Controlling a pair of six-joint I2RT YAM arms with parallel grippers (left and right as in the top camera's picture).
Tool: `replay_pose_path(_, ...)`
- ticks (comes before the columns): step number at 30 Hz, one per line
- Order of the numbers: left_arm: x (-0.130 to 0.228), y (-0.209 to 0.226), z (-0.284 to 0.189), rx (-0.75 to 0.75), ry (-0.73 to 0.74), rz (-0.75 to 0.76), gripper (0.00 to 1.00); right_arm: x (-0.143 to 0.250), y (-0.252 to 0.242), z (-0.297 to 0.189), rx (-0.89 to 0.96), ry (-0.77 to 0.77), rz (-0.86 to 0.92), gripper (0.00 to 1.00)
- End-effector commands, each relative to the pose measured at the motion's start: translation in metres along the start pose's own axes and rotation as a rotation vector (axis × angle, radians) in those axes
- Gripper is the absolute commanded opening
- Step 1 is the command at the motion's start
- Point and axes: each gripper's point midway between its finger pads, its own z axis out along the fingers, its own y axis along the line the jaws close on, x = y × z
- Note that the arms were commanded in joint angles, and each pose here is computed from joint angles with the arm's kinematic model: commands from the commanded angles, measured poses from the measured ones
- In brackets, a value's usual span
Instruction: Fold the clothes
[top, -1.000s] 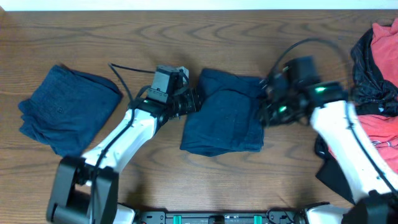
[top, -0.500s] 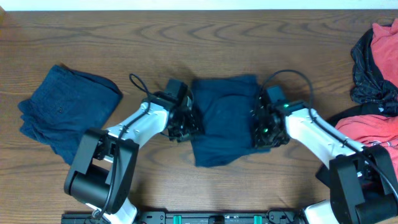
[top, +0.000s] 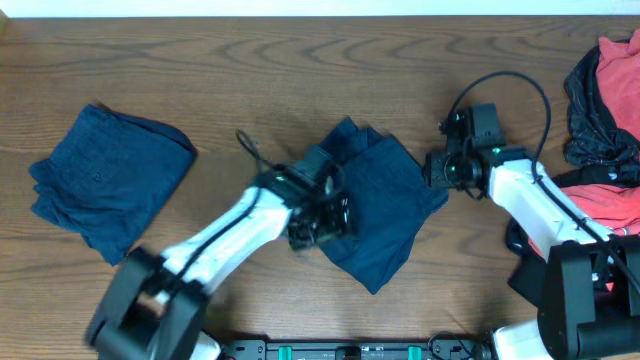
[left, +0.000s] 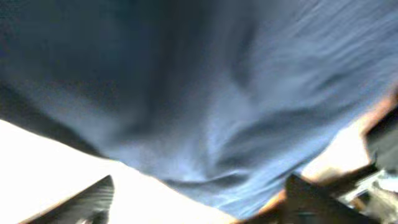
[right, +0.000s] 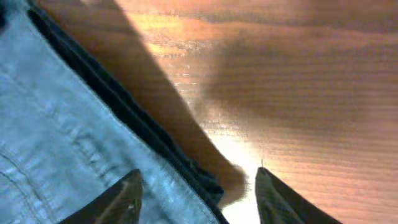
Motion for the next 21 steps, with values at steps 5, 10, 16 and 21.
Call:
replay_pose_path(5, -0.1, 0.037, -0.052, -0.086, -0.378, 0.289, 0.98, -0.026, 0.015, -0.064, -0.036, -0.104, -0.033, 0.72)
replay_pose_path(10, -0.13, 0.049, -0.049, -0.008, -0.406, 0.437, 0.98, -0.017, 0.023, -0.084, -0.082, -0.106, -0.037, 0.77)
replay_pose_path(16, -0.136, 0.05, -0.017, 0.139, -0.337, 0.447, 0.98, -0.008, 0.027, -0.086, -0.105, -0.072, -0.033, 0.76)
replay_pose_path(21, -0.109, 0.042, 0.016, 0.273, -0.185, 0.43, 0.98, -0.005, 0.026, -0.085, -0.102, -0.058, -0.031, 0.76)
